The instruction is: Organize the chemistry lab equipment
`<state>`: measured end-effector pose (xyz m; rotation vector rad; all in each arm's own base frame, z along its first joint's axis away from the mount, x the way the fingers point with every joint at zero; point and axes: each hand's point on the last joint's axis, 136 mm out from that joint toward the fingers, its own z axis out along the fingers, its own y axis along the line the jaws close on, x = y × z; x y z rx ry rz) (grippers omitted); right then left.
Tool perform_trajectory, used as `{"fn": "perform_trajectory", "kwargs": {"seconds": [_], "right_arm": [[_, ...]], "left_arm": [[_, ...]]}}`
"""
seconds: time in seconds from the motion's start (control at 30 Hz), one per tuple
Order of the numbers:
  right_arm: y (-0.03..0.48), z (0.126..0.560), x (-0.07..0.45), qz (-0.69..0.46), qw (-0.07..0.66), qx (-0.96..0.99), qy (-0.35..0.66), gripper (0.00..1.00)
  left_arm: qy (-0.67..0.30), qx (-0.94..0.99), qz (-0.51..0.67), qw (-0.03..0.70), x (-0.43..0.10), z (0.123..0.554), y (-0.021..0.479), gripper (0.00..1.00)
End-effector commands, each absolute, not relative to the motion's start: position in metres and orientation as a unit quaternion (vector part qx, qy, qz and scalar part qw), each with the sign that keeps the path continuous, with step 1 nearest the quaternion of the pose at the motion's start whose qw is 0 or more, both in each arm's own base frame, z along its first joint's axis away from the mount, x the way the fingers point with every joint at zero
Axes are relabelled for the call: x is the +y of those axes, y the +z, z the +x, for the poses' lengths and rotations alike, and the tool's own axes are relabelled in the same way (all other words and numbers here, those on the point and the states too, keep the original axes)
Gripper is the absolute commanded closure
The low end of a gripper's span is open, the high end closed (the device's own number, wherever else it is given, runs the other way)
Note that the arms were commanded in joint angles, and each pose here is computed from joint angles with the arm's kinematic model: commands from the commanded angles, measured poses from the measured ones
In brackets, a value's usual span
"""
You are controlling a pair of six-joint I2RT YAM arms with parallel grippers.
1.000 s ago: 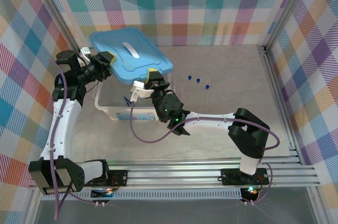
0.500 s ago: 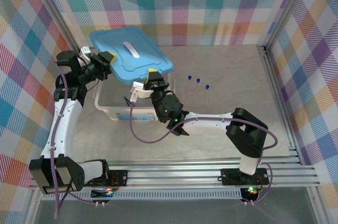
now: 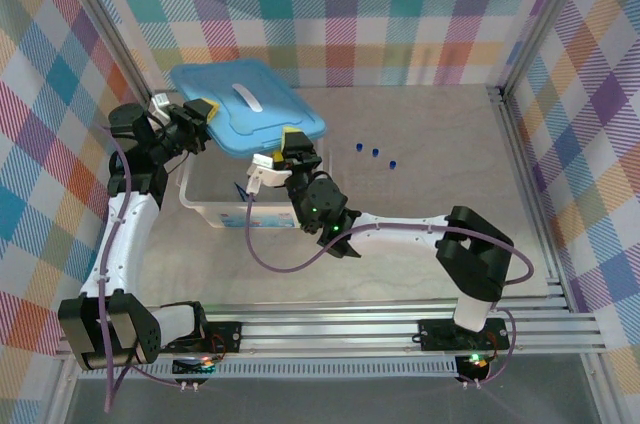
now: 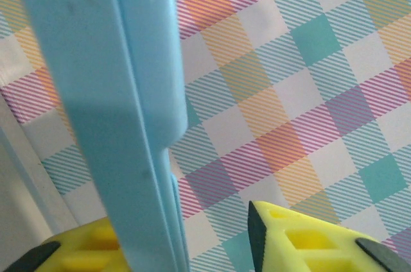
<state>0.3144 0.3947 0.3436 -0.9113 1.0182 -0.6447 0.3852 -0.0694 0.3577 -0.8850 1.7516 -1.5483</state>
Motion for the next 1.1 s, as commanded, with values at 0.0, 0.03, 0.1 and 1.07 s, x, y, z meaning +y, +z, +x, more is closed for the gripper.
{"fn": "perform_trajectory", "kwargs": {"seconds": [0.0,0.03,0.1,1.07], "right_arm": [[0.371,0.304,0.385,-0.370,0.754,0.478,-0.259,0.54],[0.370,0.302,0.385,-0.370,0.753,0.478,-0.258,0.53],[0.369,0.297,0.385,-0.370,0.752,0.481,-0.255,0.47],[0.345,0.262,0.326,-0.093,0.437,0.825,0.347,0.33]], "left_arm": [[-0.608,0.632,-0.308,0.369,-0.061,0.382,0.394,0.94],[-0.609,0.629,-0.309,0.372,-0.060,0.382,0.396,0.94],[-0.609,0.623,-0.310,0.380,-0.056,0.383,0.400,0.94],[-0.572,0.623,-0.321,0.426,-0.040,0.388,0.380,0.95]]}}
